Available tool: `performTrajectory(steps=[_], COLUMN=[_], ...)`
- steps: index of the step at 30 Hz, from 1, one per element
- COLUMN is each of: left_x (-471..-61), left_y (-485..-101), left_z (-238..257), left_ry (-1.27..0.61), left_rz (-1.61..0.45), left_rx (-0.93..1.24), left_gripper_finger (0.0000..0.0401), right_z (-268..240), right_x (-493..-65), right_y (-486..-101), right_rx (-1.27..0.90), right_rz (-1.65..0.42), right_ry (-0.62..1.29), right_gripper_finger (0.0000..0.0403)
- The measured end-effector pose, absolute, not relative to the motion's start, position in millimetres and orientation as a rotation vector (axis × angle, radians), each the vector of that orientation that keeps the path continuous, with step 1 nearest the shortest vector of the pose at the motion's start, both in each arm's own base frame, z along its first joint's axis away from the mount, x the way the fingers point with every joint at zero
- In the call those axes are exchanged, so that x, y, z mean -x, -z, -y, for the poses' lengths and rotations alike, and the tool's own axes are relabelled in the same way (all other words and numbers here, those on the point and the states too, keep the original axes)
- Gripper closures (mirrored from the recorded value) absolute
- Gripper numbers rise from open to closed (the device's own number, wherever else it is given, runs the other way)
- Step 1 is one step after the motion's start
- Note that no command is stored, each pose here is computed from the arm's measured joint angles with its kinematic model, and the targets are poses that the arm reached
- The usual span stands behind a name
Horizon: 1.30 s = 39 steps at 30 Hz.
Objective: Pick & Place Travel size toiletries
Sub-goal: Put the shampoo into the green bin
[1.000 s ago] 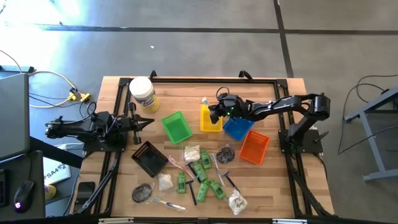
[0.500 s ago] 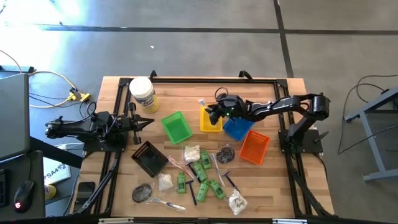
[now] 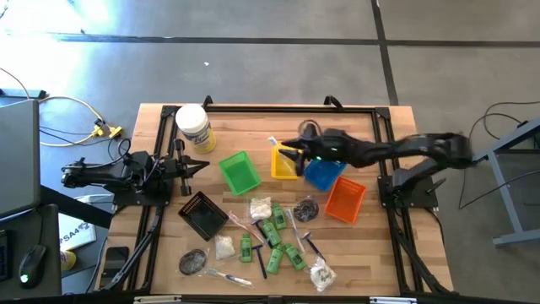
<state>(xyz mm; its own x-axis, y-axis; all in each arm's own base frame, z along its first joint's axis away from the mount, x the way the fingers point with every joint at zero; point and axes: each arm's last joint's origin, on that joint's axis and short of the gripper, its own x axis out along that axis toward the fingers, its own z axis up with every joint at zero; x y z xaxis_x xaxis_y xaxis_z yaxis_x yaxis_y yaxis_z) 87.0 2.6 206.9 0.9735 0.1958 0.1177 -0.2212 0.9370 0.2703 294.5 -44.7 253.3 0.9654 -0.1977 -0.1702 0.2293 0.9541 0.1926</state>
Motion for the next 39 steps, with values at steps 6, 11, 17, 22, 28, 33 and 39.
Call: performTrajectory(steps=[6,11,17,22,28,33,39], left_x=[-87.2,-87.2,-87.1,-86.9,-86.0,-86.2,-86.8], left_y=[-205.7,-205.5,-206.3,-207.5,-212.0,-210.8,-206.9], left_z=[-2.6,-2.6,-2.6,-2.6,-3.6,-3.7,-3.6], left_ry=[-0.209,-0.208,-0.210,-0.210,-0.249,-0.250,-0.243], left_rz=[0.082,0.080,0.089,0.103,0.145,0.135,0.101], left_rx=[-0.239,-0.236,-0.231,-0.214,-0.207,-0.182,-0.146], left_gripper_finger=[0.0401,0.0401,0.0401,0.0401,0.0401,0.0401,0.0401], right_z=[-8.5,-19.0,-11.8,-11.4,-12.0,-12.5,-13.2], right_x=[-230.1,-169.2,-133.7,-129.9,-128.7,-128.3,-128.2], right_y=[-317.8,-318.9,-267.2,-234.1,-218.0,-208.4,-205.1], right_rx=[0.012,0.024,-0.101,-0.110,-0.108,-0.101,-0.102], right_rz=[0.031,0.183,0.299,0.304,0.288,0.261,0.251], right_ry=[0.078,0.086,0.175,0.167,0.137,0.118,0.088], right_gripper_finger=[0.0364,0.0395,0.0399,0.0400,0.0400,0.0399,0.0398])
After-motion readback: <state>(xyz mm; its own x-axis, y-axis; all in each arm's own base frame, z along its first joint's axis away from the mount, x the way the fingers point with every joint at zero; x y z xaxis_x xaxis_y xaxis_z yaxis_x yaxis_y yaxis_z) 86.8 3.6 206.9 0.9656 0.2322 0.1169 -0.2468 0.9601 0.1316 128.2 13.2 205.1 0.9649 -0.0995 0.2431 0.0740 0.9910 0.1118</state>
